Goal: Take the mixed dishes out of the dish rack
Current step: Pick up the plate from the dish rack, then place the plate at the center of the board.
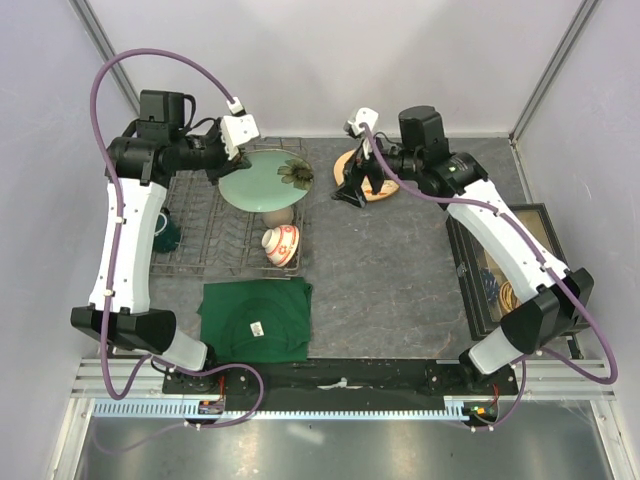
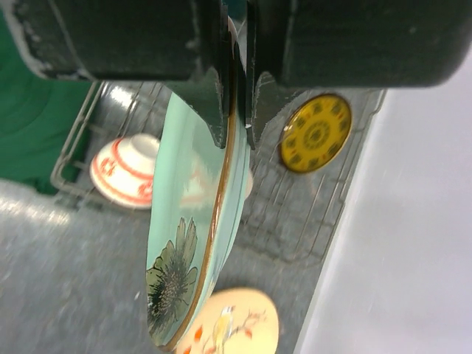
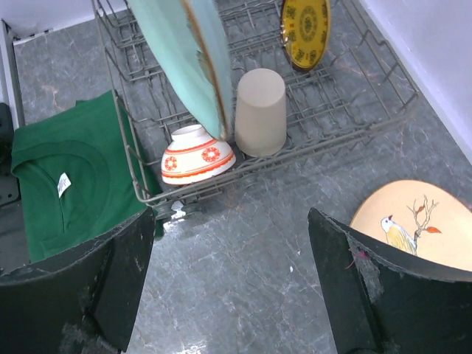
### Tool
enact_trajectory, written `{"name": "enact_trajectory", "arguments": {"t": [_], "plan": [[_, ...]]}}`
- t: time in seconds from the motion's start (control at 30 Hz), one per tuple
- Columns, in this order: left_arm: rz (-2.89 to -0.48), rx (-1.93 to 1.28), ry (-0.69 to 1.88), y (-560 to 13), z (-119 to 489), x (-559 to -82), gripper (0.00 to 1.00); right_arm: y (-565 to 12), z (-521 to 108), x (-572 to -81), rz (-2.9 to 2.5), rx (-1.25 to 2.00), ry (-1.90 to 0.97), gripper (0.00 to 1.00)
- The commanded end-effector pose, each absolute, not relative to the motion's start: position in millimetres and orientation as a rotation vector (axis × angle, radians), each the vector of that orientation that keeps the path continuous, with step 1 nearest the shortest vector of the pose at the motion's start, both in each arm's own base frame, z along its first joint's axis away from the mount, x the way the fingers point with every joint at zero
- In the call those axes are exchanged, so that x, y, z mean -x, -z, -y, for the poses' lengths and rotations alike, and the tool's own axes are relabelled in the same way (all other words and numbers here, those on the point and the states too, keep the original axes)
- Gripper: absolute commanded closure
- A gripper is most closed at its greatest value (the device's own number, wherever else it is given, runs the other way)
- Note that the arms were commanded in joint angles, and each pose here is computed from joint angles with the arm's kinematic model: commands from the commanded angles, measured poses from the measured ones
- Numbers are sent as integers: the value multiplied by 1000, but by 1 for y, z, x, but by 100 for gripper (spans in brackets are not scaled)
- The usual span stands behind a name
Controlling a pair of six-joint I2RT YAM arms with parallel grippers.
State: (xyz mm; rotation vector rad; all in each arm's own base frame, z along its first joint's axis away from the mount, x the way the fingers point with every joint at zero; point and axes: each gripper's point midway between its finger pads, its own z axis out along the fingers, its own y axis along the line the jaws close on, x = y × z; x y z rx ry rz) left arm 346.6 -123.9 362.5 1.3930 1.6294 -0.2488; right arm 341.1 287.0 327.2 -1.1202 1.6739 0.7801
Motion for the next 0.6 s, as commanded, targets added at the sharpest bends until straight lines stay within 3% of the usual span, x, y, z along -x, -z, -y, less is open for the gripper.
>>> {"name": "enact_trajectory", "arguments": {"t": [0.0, 0.57], "plan": [[-1410, -1296, 415, -419, 158, -332, 99, -345, -305, -332, -1581, 1192, -719, 8], [-1336, -1304, 622, -412, 177, -298, 98, -339, -356, -336, -1542, 1279, -748, 12]]}}
